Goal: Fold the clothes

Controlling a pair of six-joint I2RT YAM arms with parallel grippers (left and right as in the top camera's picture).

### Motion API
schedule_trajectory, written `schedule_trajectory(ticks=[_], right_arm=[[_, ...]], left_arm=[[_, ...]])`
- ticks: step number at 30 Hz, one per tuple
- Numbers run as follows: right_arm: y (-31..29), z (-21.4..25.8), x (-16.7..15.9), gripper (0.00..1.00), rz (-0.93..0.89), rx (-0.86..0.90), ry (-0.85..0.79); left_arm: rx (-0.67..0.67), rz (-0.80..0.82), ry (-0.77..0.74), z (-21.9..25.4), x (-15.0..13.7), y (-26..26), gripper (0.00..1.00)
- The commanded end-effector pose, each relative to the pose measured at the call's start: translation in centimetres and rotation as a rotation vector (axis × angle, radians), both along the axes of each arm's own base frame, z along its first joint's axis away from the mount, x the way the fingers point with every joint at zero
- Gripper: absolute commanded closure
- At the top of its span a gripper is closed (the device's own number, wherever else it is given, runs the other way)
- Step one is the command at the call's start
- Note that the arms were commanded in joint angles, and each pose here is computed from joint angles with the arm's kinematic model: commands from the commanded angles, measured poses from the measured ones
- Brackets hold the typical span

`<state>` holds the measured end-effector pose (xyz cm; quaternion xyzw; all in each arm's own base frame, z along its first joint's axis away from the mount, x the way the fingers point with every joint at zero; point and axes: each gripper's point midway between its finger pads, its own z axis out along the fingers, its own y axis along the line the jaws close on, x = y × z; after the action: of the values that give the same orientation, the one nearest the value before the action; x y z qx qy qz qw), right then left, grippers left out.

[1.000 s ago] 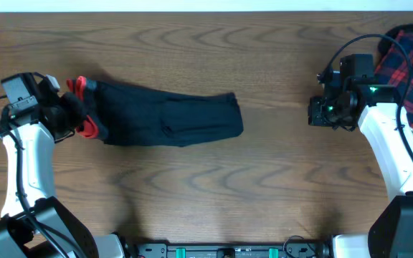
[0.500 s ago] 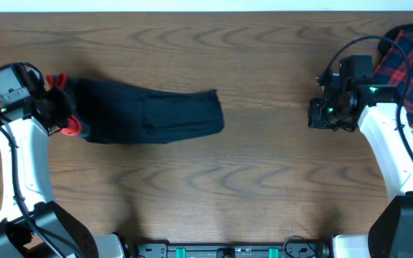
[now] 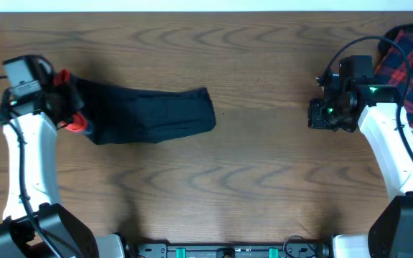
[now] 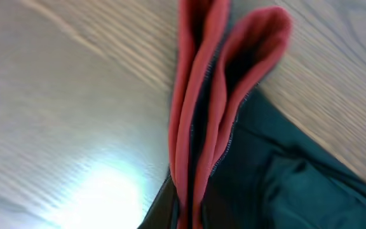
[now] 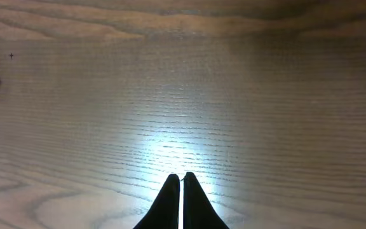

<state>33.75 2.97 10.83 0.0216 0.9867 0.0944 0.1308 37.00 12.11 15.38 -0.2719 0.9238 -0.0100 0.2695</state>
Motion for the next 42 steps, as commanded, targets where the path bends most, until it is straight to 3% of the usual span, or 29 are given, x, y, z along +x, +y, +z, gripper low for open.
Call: schedule_trajectory(ticks=[1, 9, 28, 42], right_arm=[[0.0, 0.5, 0.3, 0.96, 0.001, 0.001, -0.016], [0.1, 0.5, 0.2, 0.97, 0.005, 0.001, -0.013], [0.2, 0.4, 0.0, 0.96, 0.008, 0.002, -0.004], [0.4, 0.4, 0.0, 0.96, 0.012, 0.002, -0.003]], left_arm=[[0.035, -0.070, -0.040, 1.9, 1.1, -2.1, 0.94], [0.181, -0.175, -0.008, 2.0, 2.0, -7.0, 0.94], [0.379, -0.344, -0.066, 3.5, 2.8, -15.5, 0.94], [0.381, -0.463, -0.123, 3.8, 2.7, -20.9, 0.94]])
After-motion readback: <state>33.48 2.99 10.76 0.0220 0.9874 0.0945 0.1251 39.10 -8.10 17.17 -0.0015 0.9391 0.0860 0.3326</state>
